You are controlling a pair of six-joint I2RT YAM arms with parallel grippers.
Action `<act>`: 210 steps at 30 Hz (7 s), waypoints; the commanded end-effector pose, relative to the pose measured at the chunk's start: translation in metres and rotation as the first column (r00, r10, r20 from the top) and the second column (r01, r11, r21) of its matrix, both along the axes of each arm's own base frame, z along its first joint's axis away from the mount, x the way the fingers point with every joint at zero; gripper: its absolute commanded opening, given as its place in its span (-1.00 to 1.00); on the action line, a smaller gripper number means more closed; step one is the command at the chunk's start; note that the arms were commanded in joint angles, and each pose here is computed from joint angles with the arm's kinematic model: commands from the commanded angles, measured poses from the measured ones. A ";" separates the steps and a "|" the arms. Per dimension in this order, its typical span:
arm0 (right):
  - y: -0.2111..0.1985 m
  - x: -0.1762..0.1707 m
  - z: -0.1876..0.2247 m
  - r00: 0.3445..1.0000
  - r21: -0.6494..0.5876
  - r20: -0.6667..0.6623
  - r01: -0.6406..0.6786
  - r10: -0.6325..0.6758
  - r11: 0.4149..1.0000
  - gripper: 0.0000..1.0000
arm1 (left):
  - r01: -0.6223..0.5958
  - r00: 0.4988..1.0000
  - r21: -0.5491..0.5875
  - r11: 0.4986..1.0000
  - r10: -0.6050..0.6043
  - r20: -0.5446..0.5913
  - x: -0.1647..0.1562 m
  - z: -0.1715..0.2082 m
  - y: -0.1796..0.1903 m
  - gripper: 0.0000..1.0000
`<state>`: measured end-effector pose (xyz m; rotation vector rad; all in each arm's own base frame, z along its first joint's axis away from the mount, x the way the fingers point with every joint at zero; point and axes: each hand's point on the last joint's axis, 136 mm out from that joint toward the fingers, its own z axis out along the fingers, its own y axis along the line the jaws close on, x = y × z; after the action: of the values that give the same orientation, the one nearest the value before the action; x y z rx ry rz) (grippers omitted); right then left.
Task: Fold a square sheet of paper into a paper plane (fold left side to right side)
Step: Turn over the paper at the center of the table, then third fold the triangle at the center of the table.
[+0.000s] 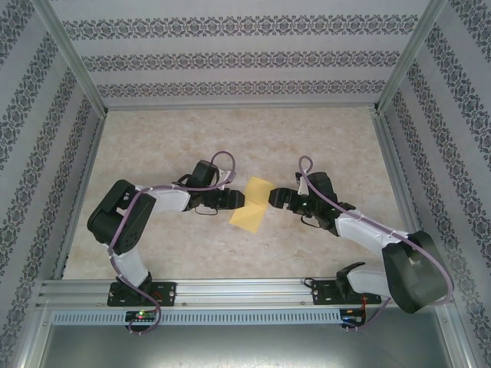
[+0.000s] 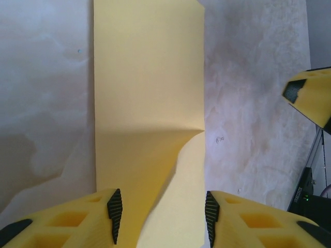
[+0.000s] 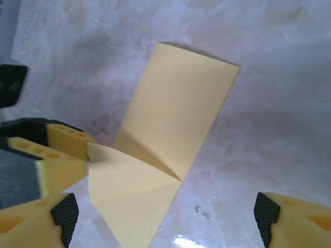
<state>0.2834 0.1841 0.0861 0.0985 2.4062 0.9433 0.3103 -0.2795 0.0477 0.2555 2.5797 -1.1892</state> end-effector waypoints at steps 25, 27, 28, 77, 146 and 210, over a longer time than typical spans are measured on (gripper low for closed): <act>0.092 0.010 -0.013 0.971 0.245 -0.134 -0.161 0.198 0.956 0.33 | -0.043 0.990 0.028 0.999 0.039 0.136 0.008 0.026 0.017 -0.86; 0.097 0.013 -0.015 0.969 0.270 -0.142 -0.159 0.202 0.950 0.16 | -0.045 0.990 0.032 0.998 0.041 0.134 0.008 0.025 0.018 -0.79; 0.098 0.014 -0.015 0.969 0.273 -0.142 -0.157 0.201 0.949 0.05 | -0.049 0.990 0.034 0.998 0.044 0.135 0.009 0.026 0.018 -0.72; 0.106 -0.042 0.258 0.650 0.230 0.620 -0.686 0.439 0.691 -0.97 | 0.130 0.878 -0.573 0.809 0.174 0.446 -0.044 0.301 0.027 0.61; -0.119 -0.001 0.099 0.929 -0.267 0.251 0.336 -0.271 0.903 0.95 | -0.294 0.952 0.818 0.495 0.231 0.202 -0.025 0.000 -0.018 -0.93; 0.090 0.073 -0.066 0.949 -0.218 -0.203 -0.284 0.242 0.934 -0.24 | -0.282 0.939 0.144 0.949 0.303 -0.161 -0.021 -0.008 0.020 0.26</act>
<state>0.3578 0.2708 0.0255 -0.2083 2.7125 0.8047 0.2802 -0.2509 0.0343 -0.2196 2.7511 -0.9270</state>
